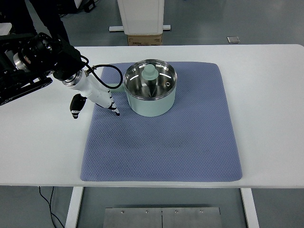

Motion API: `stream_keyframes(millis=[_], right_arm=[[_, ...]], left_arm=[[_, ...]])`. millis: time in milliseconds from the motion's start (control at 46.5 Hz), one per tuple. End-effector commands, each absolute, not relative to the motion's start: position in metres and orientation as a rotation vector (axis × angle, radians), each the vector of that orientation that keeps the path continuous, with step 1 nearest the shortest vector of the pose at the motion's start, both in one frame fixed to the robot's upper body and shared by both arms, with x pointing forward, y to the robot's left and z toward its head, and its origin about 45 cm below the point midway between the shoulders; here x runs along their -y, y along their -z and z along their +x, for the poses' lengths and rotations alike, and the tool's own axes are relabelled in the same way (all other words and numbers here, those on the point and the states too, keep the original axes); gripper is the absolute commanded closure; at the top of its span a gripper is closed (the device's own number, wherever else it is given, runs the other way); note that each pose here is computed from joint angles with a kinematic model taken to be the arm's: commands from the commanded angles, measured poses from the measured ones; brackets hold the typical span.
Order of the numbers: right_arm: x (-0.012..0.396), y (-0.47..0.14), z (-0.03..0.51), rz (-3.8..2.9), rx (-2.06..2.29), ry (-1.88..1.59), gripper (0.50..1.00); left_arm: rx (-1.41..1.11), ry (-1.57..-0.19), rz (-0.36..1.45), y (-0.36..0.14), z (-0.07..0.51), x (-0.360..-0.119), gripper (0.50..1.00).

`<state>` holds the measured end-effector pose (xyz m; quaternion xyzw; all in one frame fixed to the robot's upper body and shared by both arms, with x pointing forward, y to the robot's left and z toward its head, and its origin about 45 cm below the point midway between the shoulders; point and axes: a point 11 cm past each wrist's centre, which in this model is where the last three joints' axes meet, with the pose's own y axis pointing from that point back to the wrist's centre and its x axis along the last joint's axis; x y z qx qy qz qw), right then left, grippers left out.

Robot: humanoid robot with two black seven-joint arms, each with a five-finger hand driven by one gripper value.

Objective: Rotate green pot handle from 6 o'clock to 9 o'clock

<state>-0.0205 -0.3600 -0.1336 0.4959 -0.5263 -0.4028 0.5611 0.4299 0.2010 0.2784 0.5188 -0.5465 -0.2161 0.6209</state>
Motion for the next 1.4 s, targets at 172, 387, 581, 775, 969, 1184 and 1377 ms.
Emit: stream_keyframes(millis=[172,387,581,775,969,1184,1377], right_arm=[[0.360,0.134,-0.020,1.168,1.240,0.949,0.500],[0.359,0.134,-0.020,1.171,1.240,0.950,0.500],[0.359,0.134,-0.020,1.171,1.240,0.950,0.500],[0.360,0.134,-0.020,1.168,1.240,0.949,0.500],[0.360,0.134,-0.020,1.168,1.240,0.949,0.500],[0.360,0.134,-0.020,1.168,1.240,0.949,0.500],[0.359,0.134,-0.020,1.171,1.240,0.950,0.500]], left_arm=[[1.257,0.489,1.195,-0.279,0.431,-0.202,0.500],[1.249,0.491,1.160,-0.280,0.426,-0.194,0.500],[1.235,0.463,1.122,-0.298,0.422,-0.187,0.500],[1.237,0.429,1.109,-0.321,0.419,-0.192,0.500],[1.234,0.286,1.071,-0.366,0.428,-0.199,0.500],[1.058,0.013,0.750,-0.418,0.426,-0.180,0.500],[0.876,-0.199,0.496,-0.449,0.432,-0.181,0.500]])
